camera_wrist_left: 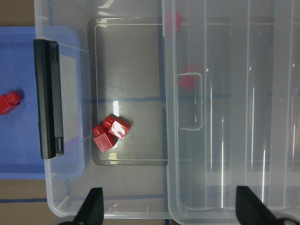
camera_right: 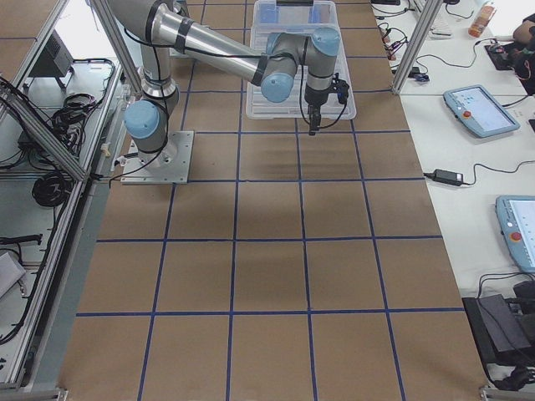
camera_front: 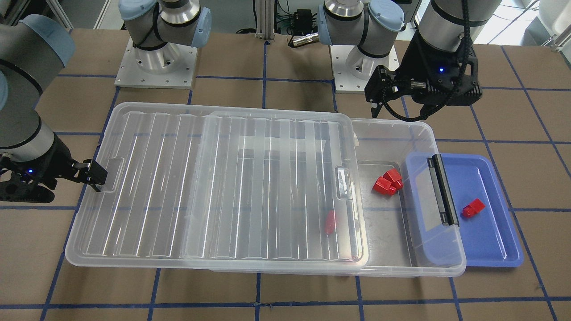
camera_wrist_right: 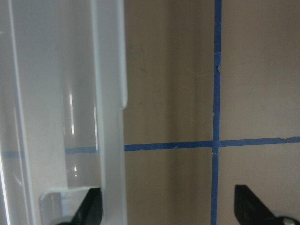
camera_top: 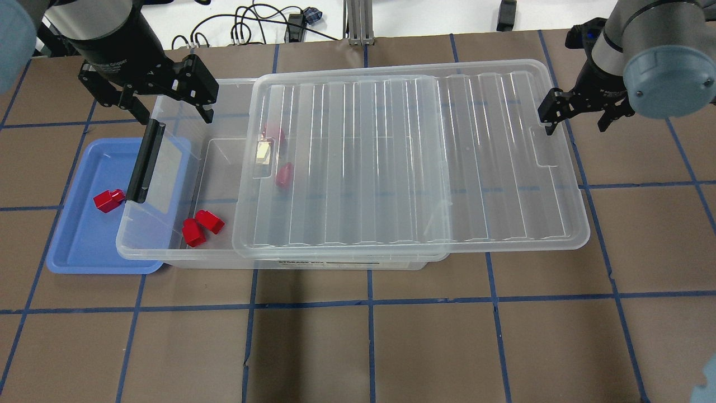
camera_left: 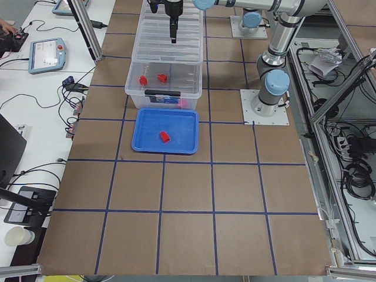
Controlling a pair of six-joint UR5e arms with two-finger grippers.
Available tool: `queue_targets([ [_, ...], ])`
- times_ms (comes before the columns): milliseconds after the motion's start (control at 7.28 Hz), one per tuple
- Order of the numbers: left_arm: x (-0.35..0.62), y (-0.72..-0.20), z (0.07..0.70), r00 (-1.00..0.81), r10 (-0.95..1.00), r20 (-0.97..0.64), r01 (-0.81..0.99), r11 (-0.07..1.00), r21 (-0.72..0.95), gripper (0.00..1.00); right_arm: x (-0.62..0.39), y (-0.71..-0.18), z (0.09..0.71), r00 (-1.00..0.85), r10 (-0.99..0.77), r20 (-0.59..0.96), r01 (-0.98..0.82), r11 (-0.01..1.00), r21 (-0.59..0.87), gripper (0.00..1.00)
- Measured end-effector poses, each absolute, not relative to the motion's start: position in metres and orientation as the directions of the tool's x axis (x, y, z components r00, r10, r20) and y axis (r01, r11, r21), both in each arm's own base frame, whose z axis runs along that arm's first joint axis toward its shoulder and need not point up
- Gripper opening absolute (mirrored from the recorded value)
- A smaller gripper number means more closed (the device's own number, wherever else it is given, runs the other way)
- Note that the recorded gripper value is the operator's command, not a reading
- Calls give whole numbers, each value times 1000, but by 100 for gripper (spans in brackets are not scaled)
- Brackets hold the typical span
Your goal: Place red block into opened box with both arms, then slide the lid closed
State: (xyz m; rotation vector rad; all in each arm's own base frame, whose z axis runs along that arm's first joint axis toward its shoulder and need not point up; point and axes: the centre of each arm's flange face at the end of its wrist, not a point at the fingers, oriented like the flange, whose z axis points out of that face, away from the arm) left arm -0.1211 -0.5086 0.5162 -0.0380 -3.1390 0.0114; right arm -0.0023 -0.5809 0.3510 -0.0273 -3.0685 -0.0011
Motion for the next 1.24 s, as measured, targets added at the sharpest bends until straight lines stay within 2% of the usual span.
queue_targets([
  [412, -77, -518, 493, -998, -62, 1, -62, 997, 52, 100, -4, -582, 358, -997, 12, 72, 12, 1000, -4, 100],
  [824, 52, -528, 444, -964, -266, 8, -262, 954, 143, 100, 48, -573, 433, -997, -75, -22, -73, 995, -69, 100],
  [1099, 127, -536, 398, -979, -201, 42, -192, 970, 151, 100, 114, -554, 485, -987, -151, -47, -148, 986, -78, 100],
  [1237, 163, -543, 378, -984, -174, 48, -167, 978, 127, 100, 136, -545, 492, -990, -133, -52, -130, 990, -53, 100],
])
